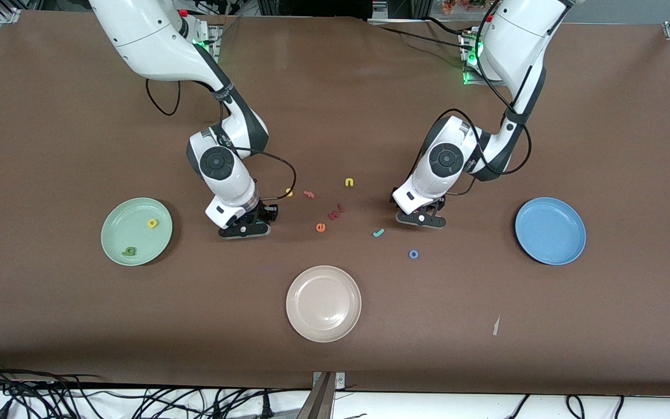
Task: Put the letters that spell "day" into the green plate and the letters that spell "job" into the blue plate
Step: 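Place the teal y in the green plate while the left gripper grasps pink b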
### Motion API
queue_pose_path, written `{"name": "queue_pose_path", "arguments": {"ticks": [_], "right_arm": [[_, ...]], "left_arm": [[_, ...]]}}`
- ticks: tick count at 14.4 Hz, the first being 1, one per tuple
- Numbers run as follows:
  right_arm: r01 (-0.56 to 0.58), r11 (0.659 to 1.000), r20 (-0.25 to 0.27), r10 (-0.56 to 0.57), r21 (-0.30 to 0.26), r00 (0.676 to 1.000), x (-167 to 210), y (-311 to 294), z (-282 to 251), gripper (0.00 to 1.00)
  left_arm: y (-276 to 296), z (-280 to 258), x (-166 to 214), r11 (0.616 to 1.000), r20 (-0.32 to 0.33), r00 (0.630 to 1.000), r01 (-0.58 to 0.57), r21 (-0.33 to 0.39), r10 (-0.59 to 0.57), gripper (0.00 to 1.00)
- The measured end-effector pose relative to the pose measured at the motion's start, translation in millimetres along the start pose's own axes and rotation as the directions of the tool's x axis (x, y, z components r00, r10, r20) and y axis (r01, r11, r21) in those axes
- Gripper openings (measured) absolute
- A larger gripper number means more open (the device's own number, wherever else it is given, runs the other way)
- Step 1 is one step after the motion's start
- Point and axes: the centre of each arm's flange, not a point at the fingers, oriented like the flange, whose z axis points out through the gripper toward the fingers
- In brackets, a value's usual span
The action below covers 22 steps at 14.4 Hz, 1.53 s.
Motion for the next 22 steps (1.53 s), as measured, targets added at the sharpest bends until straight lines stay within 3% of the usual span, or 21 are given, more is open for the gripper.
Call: {"name": "queue_pose_path", "arguments": {"ticks": [9,13,18,22], "right_arm": [[0.022,1.000,-0.006,-0.022,-0.003,1.000,1.7,0.9,-3.0,0.37],[0.099,0.994,0.009,-0.099,-0.043,0.995,20.5,35.1,-21.3,0.37],[0.254,0.965,0.063,-0.250,-0.072,0.966,54.8,168.3,-92.2,0.37],[0.339,0.939,0.146,-0.328,-0.054,0.933,48.3,294.0,-138.5,0.40]], "left_arm": [[-1.3,0.2,1.0,1.000,-0.005,1.000,0.002,0.000,-0.002,0.77],[-2.5,-1.2,3.4,1.000,-0.012,1.000,0.005,-0.002,-0.005,0.72],[-3.7,0.0,3.8,1.000,-0.012,1.000,0.007,0.000,-0.007,0.67],[-3.8,0.0,3.9,1.000,-0.012,1.000,0.007,0.000,-0.007,0.63]]}}
